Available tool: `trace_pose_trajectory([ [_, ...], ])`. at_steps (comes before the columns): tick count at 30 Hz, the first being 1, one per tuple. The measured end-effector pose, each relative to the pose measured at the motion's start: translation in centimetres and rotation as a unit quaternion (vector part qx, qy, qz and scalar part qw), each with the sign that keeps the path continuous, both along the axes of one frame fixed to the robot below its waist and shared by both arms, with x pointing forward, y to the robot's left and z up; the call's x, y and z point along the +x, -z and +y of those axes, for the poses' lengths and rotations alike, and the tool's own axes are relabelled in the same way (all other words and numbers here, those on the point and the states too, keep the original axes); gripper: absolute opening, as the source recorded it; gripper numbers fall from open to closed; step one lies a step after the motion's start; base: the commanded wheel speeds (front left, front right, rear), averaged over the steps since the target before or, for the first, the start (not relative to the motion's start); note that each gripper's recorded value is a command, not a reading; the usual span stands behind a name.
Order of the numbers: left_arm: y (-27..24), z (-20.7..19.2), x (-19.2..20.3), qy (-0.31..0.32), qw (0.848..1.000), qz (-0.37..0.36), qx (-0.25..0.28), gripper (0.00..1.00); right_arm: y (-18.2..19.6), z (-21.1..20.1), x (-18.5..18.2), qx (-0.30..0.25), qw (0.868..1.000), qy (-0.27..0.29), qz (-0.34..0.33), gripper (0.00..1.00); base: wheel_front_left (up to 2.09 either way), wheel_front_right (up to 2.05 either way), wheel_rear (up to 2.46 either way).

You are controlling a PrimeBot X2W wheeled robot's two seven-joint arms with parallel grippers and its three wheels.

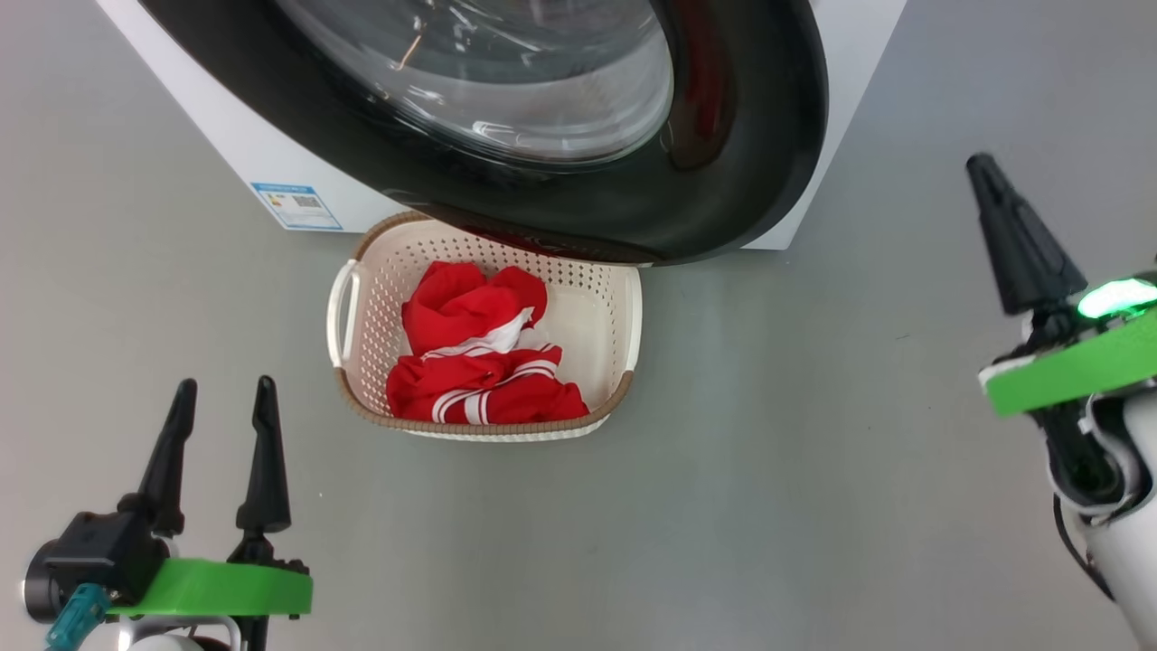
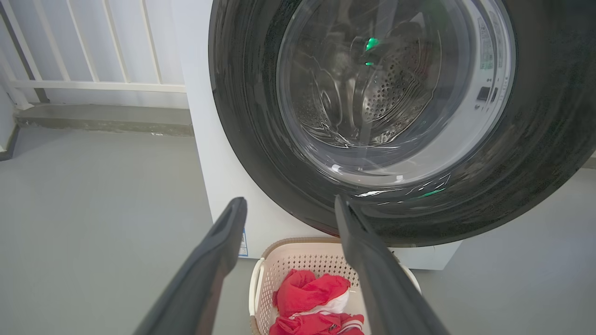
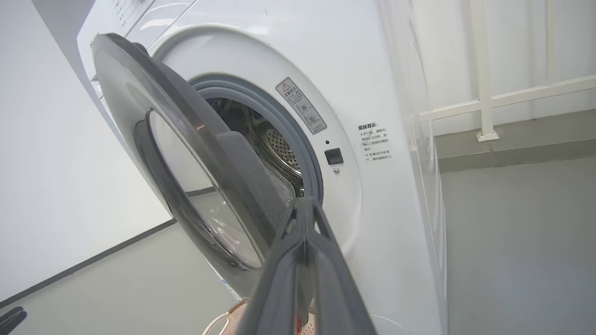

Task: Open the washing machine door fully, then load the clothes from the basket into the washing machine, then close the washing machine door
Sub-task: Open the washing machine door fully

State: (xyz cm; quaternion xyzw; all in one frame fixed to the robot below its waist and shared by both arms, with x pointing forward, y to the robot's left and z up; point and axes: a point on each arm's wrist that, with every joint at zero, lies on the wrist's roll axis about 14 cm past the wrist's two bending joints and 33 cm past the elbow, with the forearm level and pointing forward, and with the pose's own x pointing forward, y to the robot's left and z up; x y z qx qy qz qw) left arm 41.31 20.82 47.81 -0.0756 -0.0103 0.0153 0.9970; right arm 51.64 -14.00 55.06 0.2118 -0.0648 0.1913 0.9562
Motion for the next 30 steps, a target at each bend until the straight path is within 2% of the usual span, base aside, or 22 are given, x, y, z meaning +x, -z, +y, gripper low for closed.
trace_pose_trajectory([
  [6,0.1,0.2,0.0,-0.003,1.000,0.002,0.001,1.00,-0.2,-0.5,1.7,0.057,0.998,-0.001,0.028,0.00,0.00,0.00,0.00],
  [12,0.5,0.5,0.0,-0.006,1.000,0.007,0.002,1.00,0.9,0.0,3.5,0.110,0.988,-0.028,0.106,0.00,0.00,0.00,0.00],
  [20,0.3,0.7,0.2,-0.010,1.000,0.005,0.005,1.00,0.5,1.3,5.8,0.187,0.962,-0.075,0.187,0.00,0.00,0.00,0.00],
  [30,0.8,1.3,-0.2,-0.017,1.000,0.015,0.008,1.00,1.0,3.2,7.5,0.227,0.926,-0.137,0.270,0.00,0.00,0.00,0.00],
])
